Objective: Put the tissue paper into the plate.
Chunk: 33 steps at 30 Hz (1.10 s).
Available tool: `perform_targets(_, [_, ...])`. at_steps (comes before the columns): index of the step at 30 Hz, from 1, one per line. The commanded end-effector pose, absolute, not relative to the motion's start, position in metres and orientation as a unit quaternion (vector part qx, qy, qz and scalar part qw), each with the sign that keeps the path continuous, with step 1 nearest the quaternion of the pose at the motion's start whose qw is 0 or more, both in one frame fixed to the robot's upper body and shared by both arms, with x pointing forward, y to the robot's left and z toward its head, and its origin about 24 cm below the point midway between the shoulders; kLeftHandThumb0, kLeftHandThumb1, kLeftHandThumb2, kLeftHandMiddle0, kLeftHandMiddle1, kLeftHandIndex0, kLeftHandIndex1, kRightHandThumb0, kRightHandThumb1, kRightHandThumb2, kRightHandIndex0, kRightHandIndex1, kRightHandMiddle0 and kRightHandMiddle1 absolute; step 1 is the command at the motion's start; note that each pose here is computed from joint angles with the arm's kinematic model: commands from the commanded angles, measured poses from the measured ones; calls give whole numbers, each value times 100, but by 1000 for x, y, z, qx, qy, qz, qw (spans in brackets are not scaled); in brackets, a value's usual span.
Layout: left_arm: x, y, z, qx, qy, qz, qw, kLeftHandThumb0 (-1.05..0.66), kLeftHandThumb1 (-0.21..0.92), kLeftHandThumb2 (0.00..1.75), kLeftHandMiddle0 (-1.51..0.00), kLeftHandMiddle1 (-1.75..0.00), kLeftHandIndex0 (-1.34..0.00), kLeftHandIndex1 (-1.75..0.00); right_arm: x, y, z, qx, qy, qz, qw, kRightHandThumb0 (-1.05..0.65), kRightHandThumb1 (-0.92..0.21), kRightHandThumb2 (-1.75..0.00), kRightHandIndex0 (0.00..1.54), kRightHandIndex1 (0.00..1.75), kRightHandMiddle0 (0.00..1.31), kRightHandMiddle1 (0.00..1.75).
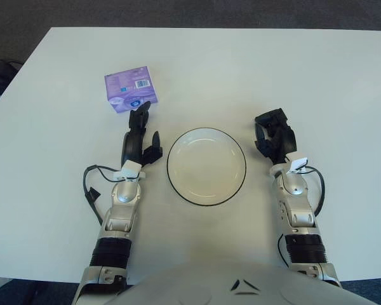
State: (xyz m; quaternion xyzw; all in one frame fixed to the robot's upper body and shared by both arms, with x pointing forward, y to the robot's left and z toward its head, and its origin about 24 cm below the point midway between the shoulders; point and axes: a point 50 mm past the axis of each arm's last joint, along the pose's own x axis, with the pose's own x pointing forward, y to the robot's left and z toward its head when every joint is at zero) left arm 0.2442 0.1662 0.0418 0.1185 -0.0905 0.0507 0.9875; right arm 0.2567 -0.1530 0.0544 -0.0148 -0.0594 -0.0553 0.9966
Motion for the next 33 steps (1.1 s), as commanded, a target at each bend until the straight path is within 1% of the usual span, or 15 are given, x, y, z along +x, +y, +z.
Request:
perform_targets(1, [235, 168, 19, 118, -32, 50, 991, -71, 92, 84, -33, -6, 0, -69, 247, -160, 25, -17, 18, -67, 997, -35, -92, -47, 41, 102, 23, 170])
perform_targets(17, [235, 170, 22, 128, -39, 40, 990, -72, 92, 84, -31, -5, 0, -67, 247, -158, 25, -22, 19, -70, 997, -35, -92, -46, 41, 101, 25, 168])
perform_targets(22, [233, 172, 27, 134, -44, 30, 990, -71, 92, 85, -30, -4, 0, -64, 247, -158, 25, -21, 19, -68, 997, -35, -92, -47, 41, 100, 24, 169])
perform_targets(27, [226, 173, 37, 146, -56, 14, 988, -68, 92, 85, -30, -4, 0, -62, 247, -158, 24, -20, 20, -68, 997, -35, -92, -47, 42, 100, 23, 170])
perform_targets(33, [225, 175, 41, 164, -60, 7, 985, -65, 92, 85, -31, -4, 0, -62, 247, -158, 24, -21, 20, -69, 997, -35, -92, -47, 41, 100, 23, 170])
